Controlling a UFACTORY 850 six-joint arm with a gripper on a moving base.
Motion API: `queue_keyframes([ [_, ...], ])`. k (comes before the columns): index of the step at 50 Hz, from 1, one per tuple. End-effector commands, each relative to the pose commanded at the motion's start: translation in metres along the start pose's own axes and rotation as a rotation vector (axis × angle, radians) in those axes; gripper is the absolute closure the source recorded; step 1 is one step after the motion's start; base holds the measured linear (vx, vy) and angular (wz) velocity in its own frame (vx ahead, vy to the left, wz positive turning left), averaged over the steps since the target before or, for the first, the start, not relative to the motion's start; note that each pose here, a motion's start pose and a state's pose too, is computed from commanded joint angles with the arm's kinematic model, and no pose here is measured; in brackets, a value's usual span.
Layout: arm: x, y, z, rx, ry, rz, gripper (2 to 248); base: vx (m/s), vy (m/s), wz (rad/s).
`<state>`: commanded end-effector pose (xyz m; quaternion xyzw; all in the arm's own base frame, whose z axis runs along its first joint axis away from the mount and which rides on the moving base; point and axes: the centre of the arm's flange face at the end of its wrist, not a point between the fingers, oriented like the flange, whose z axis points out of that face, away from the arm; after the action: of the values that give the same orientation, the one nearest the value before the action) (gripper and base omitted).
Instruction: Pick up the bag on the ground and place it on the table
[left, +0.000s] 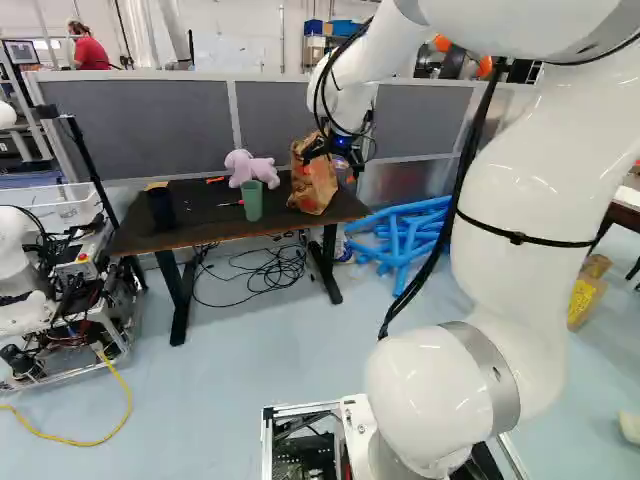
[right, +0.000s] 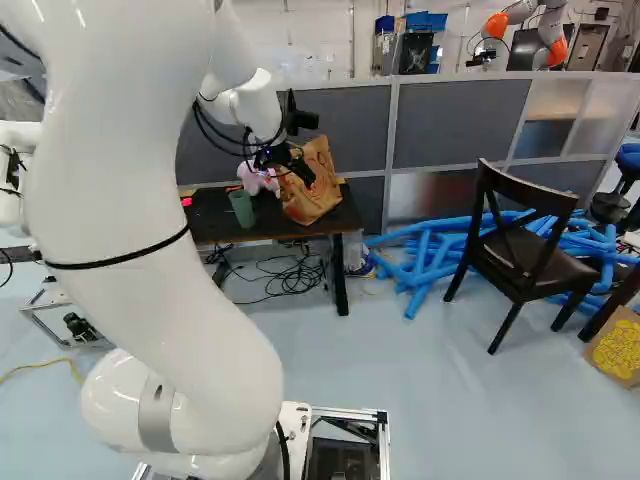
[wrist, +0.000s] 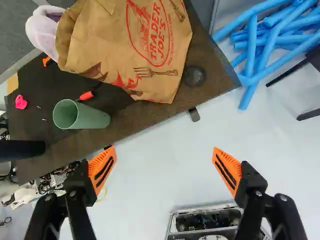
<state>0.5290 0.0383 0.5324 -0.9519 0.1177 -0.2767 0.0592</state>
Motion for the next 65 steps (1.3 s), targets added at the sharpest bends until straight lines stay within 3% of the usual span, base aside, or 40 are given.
queue_keyframes([
  [37,-0.108,0.051,0.012,0.040,0.279,-0.111,3,0.000,0.000,0.000],
  [65,-0.183,0.080,0.010,0.048,0.449,-0.180,3,0.000,0.000,0.000],
])
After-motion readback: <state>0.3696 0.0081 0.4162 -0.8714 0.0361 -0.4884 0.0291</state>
